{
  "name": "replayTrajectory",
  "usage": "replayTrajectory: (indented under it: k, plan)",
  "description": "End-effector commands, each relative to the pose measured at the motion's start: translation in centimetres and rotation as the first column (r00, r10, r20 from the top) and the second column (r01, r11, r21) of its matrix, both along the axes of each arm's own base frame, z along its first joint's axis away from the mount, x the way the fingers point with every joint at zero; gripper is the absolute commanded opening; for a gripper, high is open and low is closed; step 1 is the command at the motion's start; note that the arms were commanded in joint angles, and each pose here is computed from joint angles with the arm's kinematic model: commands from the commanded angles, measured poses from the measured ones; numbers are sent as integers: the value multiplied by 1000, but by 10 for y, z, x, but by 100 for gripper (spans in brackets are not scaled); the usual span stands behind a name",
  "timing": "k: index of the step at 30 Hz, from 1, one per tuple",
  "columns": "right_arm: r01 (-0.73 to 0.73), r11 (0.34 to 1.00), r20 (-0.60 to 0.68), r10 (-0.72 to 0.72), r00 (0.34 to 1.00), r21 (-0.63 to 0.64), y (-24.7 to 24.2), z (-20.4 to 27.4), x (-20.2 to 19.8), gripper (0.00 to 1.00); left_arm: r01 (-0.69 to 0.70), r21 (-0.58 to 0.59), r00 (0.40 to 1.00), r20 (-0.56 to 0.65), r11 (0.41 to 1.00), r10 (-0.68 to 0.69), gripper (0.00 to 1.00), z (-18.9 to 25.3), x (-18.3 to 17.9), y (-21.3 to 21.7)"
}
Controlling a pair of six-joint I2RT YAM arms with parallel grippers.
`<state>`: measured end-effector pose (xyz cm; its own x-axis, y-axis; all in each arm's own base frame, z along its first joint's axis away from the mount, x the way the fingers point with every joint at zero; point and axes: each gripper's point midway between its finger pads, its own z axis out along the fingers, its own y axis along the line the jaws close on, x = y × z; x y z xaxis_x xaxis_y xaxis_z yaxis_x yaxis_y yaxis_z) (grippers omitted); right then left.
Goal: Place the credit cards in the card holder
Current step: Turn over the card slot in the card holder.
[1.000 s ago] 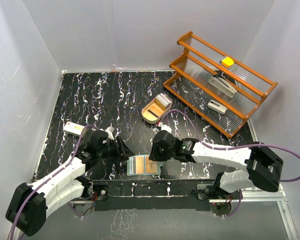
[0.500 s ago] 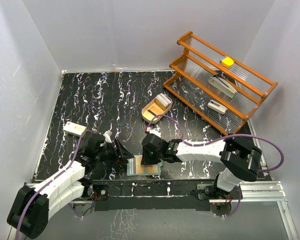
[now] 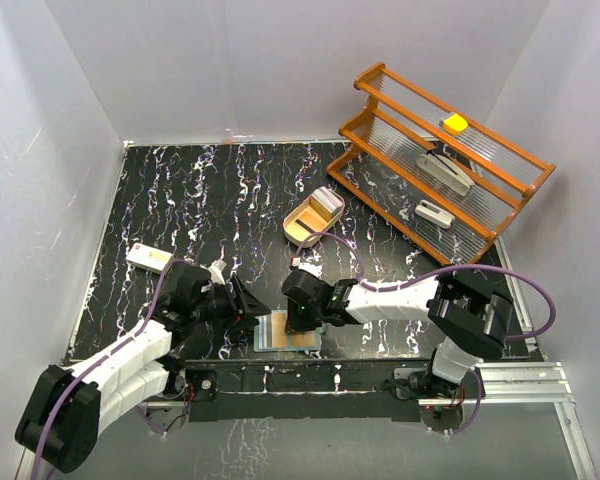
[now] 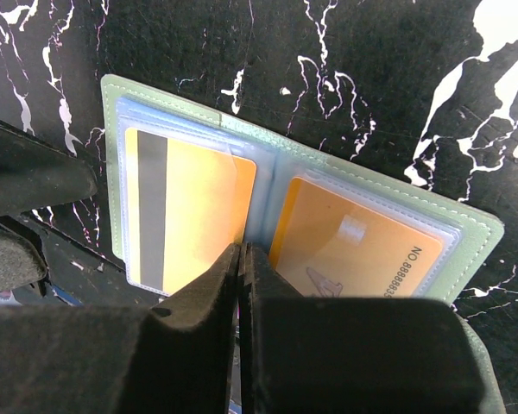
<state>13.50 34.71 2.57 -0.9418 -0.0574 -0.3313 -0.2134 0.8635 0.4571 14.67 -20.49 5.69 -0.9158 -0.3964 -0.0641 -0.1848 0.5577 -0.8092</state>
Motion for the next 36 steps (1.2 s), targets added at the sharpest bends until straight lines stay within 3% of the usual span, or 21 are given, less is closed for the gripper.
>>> replayTrajectory:
  k: [1,17,36]
  plan:
    - [1,999,7,-1,1000,-32,1,-11,-1,1,25,-38,1000,-5,999,-25,57,4,-3,-4]
    - [3,1000,13,-2,1000,-27,-1,-11,-3,0,33,-33,999,-28,999,-34,58,-7,-6,-4]
    - [-18,999,42,16,999,42,9,1,-2,1,37,-219,999,11,975,-35,58,23,-1,-21]
